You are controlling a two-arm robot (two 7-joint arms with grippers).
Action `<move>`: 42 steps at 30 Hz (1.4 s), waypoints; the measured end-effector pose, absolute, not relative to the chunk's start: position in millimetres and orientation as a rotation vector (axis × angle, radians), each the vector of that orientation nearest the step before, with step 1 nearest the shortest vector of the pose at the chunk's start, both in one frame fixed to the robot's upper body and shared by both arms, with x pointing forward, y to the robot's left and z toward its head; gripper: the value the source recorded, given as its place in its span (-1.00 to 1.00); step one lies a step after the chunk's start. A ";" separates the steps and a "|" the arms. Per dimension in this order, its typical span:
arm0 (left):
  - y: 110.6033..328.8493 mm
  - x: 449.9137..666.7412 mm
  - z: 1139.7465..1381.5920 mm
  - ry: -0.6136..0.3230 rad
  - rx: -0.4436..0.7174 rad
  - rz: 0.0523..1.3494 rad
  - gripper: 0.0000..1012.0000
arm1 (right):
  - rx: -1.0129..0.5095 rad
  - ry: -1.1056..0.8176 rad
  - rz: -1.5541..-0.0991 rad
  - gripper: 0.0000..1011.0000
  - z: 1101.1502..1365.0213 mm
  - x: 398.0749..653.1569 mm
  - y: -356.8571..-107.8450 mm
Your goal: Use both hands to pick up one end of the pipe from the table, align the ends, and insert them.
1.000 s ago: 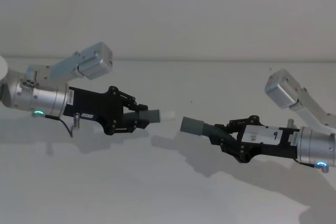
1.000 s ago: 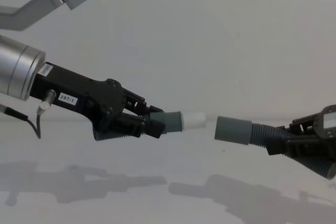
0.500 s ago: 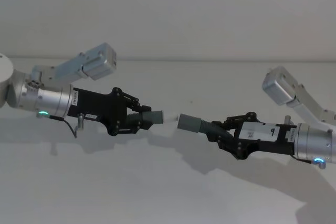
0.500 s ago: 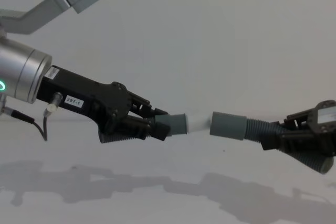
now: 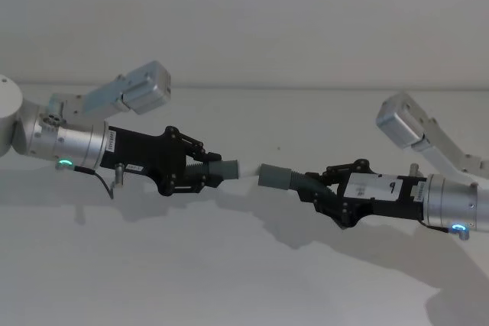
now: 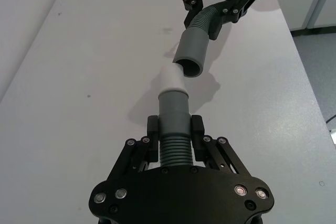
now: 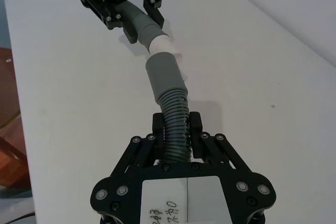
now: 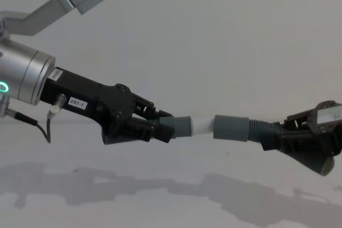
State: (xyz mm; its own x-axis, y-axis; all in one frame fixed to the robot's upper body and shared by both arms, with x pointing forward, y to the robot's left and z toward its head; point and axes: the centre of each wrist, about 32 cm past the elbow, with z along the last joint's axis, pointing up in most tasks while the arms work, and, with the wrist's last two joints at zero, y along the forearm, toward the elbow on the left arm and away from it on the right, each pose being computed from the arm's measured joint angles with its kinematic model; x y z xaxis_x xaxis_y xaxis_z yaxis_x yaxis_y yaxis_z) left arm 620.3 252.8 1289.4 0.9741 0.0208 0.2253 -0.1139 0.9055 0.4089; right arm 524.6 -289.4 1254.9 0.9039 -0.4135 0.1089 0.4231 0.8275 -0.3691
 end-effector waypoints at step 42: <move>254.9 619.4 1287.6 -0.221 0.469 0.096 -0.31 | -0.423 -0.033 -0.460 -0.46 1254.8 529.7 -289.0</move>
State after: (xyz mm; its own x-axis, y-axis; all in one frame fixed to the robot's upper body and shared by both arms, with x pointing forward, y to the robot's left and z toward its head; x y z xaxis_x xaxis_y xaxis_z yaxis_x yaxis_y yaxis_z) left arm 619.4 254.9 1287.6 0.9717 0.0407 0.2328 -0.1419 0.8882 0.4370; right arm 529.7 -289.0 1254.8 0.8971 -0.4237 0.1251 0.4372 0.8112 -0.3884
